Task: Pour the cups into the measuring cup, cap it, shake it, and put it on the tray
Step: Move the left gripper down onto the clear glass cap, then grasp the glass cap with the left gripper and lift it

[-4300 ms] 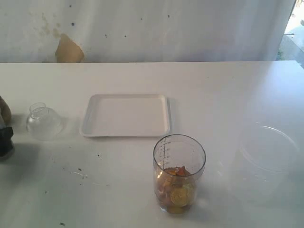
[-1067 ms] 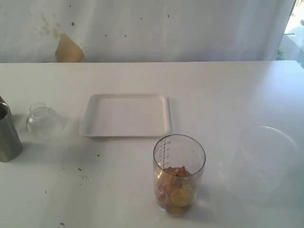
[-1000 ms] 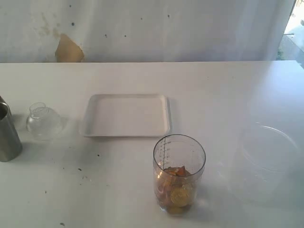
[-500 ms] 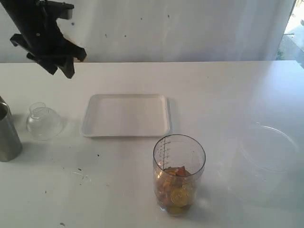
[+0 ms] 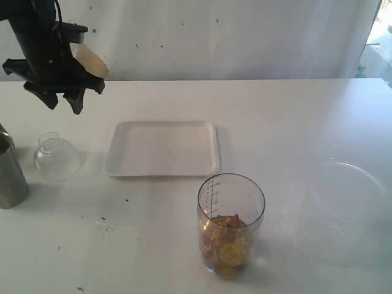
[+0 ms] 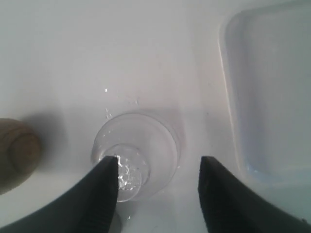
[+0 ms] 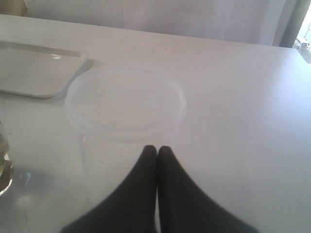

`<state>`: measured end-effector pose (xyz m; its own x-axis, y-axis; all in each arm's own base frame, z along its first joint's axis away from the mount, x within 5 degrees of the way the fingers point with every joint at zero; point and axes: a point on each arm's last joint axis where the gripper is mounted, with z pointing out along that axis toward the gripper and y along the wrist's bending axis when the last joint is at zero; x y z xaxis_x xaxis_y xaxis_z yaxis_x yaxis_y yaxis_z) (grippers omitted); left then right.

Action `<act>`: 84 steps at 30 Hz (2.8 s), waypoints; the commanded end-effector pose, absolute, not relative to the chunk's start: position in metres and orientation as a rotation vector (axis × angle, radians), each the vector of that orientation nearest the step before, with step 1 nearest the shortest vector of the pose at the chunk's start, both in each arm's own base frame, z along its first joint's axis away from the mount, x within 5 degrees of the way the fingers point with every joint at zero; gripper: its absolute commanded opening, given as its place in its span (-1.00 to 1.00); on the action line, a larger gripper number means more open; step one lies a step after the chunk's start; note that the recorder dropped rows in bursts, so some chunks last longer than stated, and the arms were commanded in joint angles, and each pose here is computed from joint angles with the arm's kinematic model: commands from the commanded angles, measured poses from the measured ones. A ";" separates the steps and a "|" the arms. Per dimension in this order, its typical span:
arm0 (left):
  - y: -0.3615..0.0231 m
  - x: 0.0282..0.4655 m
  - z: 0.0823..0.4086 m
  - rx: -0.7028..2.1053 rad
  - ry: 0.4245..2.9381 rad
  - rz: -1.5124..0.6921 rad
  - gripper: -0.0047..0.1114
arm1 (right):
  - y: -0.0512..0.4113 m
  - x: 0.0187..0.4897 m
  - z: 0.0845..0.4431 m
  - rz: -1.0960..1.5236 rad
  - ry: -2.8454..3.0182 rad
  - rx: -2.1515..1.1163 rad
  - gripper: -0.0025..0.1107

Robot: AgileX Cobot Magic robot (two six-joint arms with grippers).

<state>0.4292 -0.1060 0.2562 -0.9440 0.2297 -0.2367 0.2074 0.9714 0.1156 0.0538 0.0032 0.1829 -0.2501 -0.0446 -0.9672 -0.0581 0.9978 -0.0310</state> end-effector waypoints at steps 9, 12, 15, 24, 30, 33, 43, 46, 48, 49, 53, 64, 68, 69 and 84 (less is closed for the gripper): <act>-0.097 0.415 0.225 0.356 2.983 0.197 -0.07 | 0.003 0.054 0.183 0.011 1.819 -0.081 -0.96; -0.097 0.413 0.216 0.352 3.015 0.205 -0.07 | 0.003 0.054 0.183 0.011 1.819 -0.081 -0.96; -0.092 0.409 0.208 0.343 3.036 0.269 -0.07 | 0.003 0.054 0.183 0.011 1.819 -0.081 -0.96; -0.103 0.412 0.202 0.338 2.984 0.088 -0.07 | 0.003 0.054 0.183 0.011 1.819 -0.081 -0.96; -0.100 0.411 0.202 0.382 2.996 0.133 -0.07 | 0.003 0.054 0.183 0.011 1.819 -0.081 -0.96; -0.100 0.410 0.205 0.391 3.006 0.141 -0.07 | 0.003 0.054 0.183 0.011 1.819 -0.081 -0.96; -0.105 0.414 0.222 0.388 2.871 0.048 -0.07 | 0.003 0.054 0.183 0.011 1.819 -0.081 -0.96; -0.105 0.417 0.206 0.403 2.907 0.059 -0.07 | 0.003 0.054 0.183 0.011 1.819 -0.081 -0.96; -0.105 0.417 0.198 0.412 2.935 0.075 -0.10 | 0.003 0.054 0.183 0.011 1.819 -0.081 -0.96; -0.104 0.417 0.193 0.420 2.948 0.091 -0.17 | 0.003 0.054 0.183 0.011 1.819 -0.081 -0.96; -0.106 0.417 0.193 0.506 2.935 0.080 -0.85 | 0.003 0.054 0.183 0.011 1.819 -0.081 -0.96; -0.174 0.386 0.320 0.785 2.630 0.011 -0.92 | 0.003 0.054 0.183 0.011 1.819 -0.081 -0.96; -0.218 0.340 0.363 0.965 2.466 -0.151 -0.92 | 0.003 0.054 0.183 0.011 1.819 -0.081 -0.96; -0.235 0.319 0.375 1.019 2.421 -0.225 -0.92 | 0.003 0.054 0.183 0.011 1.819 -0.081 -0.96; -0.329 0.179 0.373 1.465 2.237 -0.275 -0.92 | 0.003 0.054 0.183 0.011 1.819 -0.081 -0.96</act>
<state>0.1807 -0.3327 0.3673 -0.3252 0.8267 -0.4591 0.9163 0.3955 0.0632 0.0538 0.0032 0.1829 -0.2501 -0.0446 -0.9672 -0.0581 0.9978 -0.0310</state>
